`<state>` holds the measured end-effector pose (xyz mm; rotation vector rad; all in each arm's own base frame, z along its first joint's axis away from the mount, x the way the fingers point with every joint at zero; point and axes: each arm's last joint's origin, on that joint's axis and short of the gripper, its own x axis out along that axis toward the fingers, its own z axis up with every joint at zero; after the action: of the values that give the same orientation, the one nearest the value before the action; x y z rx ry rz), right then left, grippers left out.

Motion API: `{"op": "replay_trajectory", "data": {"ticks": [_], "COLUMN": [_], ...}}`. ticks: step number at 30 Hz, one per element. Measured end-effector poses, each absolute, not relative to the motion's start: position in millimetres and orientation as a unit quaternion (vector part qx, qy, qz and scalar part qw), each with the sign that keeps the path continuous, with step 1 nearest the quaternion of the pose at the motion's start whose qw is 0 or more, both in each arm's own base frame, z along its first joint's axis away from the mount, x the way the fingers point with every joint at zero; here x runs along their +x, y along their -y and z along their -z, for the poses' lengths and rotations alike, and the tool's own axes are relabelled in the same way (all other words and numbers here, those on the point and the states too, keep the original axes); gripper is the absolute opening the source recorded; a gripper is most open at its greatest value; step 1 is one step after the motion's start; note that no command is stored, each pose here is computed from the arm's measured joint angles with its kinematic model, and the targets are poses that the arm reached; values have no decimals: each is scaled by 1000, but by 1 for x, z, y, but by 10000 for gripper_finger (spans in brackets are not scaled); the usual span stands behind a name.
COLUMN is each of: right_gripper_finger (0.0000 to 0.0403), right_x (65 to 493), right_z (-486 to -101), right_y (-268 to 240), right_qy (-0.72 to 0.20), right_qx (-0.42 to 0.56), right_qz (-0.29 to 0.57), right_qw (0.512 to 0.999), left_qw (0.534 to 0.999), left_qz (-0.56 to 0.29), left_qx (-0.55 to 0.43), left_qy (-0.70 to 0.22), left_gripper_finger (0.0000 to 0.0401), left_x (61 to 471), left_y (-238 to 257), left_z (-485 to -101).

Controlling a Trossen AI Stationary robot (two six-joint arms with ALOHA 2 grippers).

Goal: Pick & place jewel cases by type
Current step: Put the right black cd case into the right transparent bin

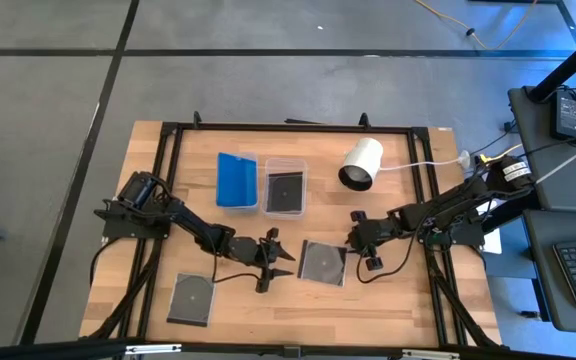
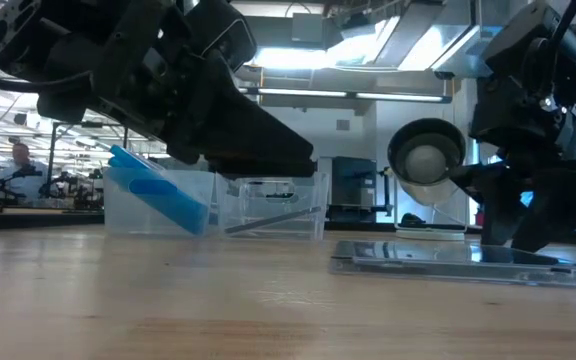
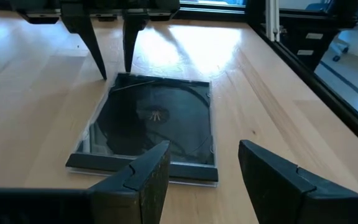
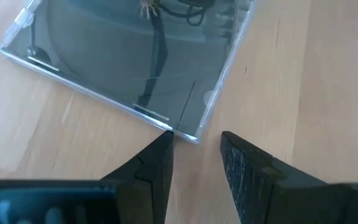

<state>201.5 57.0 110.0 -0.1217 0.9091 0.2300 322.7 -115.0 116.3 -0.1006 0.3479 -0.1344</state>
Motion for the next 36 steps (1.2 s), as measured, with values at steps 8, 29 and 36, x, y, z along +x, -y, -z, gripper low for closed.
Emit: {"op": "replay_trajectory", "data": {"ticks": [8,29,36], "right_gripper_finger": [139,139,139], "right_x": [204,204,204], "right_z": [-112,-113,-113], "right_y": [-60,-60,-61], "right_qy": [-420,-416,-416], "right_qx": [-51,-49,-43], "right_qz": [-154,-153,-169], "right_qw": [893,895,893], "left_qw": [979,964,959], "left_qz": [79,50,31], "left_qx": [-52,-124,-85], "left_qy": [-178,-231,-267], "left_gripper_finger": [232,334,334], "left_x": [322,333,347], "left_y": [117,139,149], "left_z": [-116,-76,-70]}}
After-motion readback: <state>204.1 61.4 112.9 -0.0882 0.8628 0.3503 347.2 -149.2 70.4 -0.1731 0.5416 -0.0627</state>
